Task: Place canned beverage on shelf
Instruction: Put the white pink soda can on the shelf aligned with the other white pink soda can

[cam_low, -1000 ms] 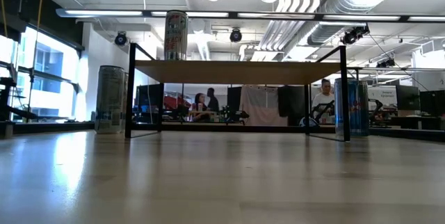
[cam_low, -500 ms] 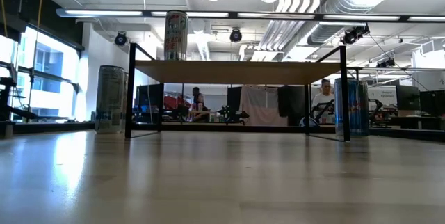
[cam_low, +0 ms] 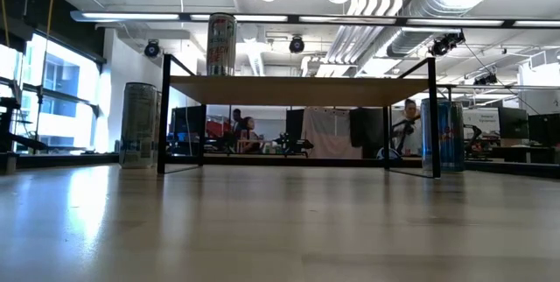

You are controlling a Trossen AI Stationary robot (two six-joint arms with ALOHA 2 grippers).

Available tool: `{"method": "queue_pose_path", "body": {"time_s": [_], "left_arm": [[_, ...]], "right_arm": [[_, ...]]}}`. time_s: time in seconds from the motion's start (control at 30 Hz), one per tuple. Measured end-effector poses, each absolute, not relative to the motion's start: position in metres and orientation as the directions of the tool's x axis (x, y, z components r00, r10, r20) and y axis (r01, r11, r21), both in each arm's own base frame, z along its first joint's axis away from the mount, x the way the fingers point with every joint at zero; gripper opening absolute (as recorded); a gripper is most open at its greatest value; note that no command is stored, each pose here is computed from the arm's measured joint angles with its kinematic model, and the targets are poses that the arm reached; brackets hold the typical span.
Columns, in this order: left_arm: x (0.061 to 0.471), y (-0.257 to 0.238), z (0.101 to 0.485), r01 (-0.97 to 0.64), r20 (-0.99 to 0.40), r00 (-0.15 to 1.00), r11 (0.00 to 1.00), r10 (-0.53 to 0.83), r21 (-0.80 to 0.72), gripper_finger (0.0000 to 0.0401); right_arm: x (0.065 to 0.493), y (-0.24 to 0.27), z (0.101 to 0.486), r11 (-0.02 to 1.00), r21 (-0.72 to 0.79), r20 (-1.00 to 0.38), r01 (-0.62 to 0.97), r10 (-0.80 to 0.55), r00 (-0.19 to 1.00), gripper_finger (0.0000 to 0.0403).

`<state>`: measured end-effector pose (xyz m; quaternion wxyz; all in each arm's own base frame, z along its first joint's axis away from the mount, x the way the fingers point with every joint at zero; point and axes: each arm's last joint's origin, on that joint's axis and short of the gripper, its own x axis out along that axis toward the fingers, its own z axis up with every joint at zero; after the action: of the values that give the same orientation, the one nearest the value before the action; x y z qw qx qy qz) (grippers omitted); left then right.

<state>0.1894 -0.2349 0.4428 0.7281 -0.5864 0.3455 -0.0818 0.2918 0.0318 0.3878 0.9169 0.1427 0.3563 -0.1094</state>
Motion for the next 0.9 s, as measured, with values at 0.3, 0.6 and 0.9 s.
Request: {"method": "queue_pose_path", "body": {"time_s": [0.3, 0.6, 0.9], "left_arm": [[0.184, -0.266, 0.408, -0.492, -0.893, 0.313, 0.749, -0.325, -0.445, 0.0337], [0.178, -0.277, 0.380, -0.494, -0.968, 0.179, 0.835, -0.177, -0.244, 0.0337], [0.171, -0.280, 0.379, -0.482, -0.970, 0.196, 0.847, -0.145, -0.224, 0.0337]], "right_arm": [[0.292, 0.030, 0.388, 0.918, 0.178, -0.677, 0.355, -0.147, 0.721, 0.0398], [0.294, 0.031, 0.391, 0.918, 0.189, -0.650, 0.347, -0.148, 0.745, 0.0398], [0.295, 0.031, 0.390, 0.933, 0.159, -0.652, 0.324, -0.148, 0.744, 0.0398]]}}
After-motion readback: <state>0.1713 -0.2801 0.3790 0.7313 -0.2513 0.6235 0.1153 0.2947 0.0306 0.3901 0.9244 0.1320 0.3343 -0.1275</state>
